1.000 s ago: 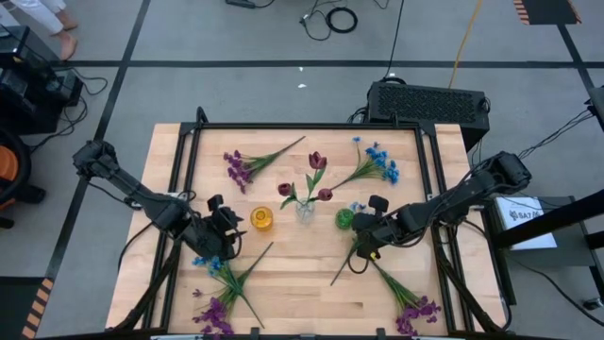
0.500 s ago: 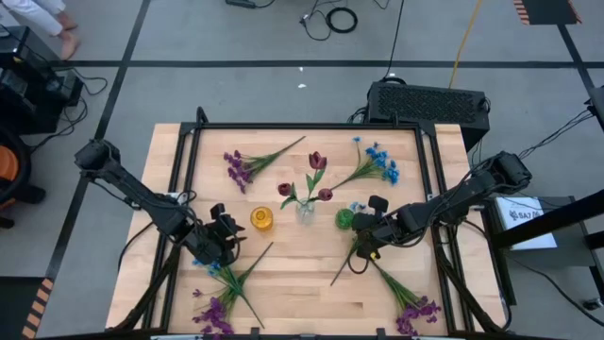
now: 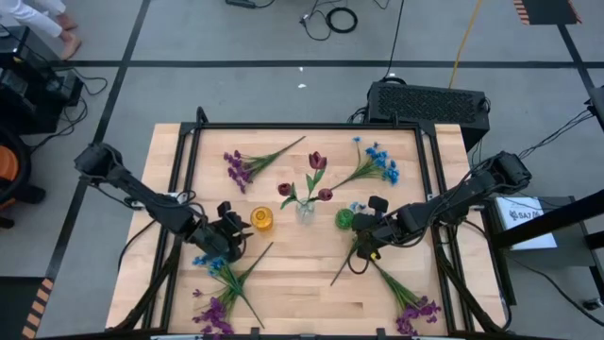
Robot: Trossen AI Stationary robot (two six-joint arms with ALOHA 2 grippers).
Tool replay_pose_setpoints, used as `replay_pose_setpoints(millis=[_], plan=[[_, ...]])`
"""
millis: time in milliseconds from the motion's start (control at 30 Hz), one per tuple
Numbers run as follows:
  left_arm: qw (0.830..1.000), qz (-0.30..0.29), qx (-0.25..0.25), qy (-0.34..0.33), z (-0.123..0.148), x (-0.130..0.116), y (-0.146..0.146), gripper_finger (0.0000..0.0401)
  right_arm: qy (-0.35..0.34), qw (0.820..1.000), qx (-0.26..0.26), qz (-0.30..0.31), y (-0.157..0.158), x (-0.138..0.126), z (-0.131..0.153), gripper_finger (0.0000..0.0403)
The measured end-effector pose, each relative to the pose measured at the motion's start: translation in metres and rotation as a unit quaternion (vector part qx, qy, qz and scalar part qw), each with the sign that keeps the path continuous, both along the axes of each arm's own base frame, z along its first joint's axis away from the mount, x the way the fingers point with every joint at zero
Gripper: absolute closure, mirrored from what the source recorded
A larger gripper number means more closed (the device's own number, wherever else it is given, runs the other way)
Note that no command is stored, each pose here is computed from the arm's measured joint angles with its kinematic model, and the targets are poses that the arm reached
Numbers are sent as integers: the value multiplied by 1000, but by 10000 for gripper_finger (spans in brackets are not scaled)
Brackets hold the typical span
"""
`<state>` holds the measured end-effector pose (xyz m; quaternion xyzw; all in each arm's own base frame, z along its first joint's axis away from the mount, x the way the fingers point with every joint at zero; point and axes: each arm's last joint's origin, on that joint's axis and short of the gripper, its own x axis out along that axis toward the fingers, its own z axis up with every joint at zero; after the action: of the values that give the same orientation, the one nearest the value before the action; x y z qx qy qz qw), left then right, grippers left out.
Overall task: Sort flowers into vase by color
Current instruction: Adjust the yellow vase
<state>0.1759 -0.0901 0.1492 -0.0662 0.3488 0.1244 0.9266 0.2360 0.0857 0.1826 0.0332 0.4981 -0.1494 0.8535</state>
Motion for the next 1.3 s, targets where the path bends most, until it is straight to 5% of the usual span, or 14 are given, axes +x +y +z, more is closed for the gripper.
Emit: replay_pose_setpoints(millis=[567,800,1000,1300], plan=[[996,80,40,2,-6,10,22,272,1,1000,0,2,0,0,0,403],[998,13,-55,6,-6,10,4,272,2,1000,1,4,0,0,0,403],[998,-16,-24,-60,-7,27,-5,272,1,1000,2,2,0,0,0,403],[999,-9,-2,-48,-30,44,0,272,-4,1000,2,1,1,1,0,403]])
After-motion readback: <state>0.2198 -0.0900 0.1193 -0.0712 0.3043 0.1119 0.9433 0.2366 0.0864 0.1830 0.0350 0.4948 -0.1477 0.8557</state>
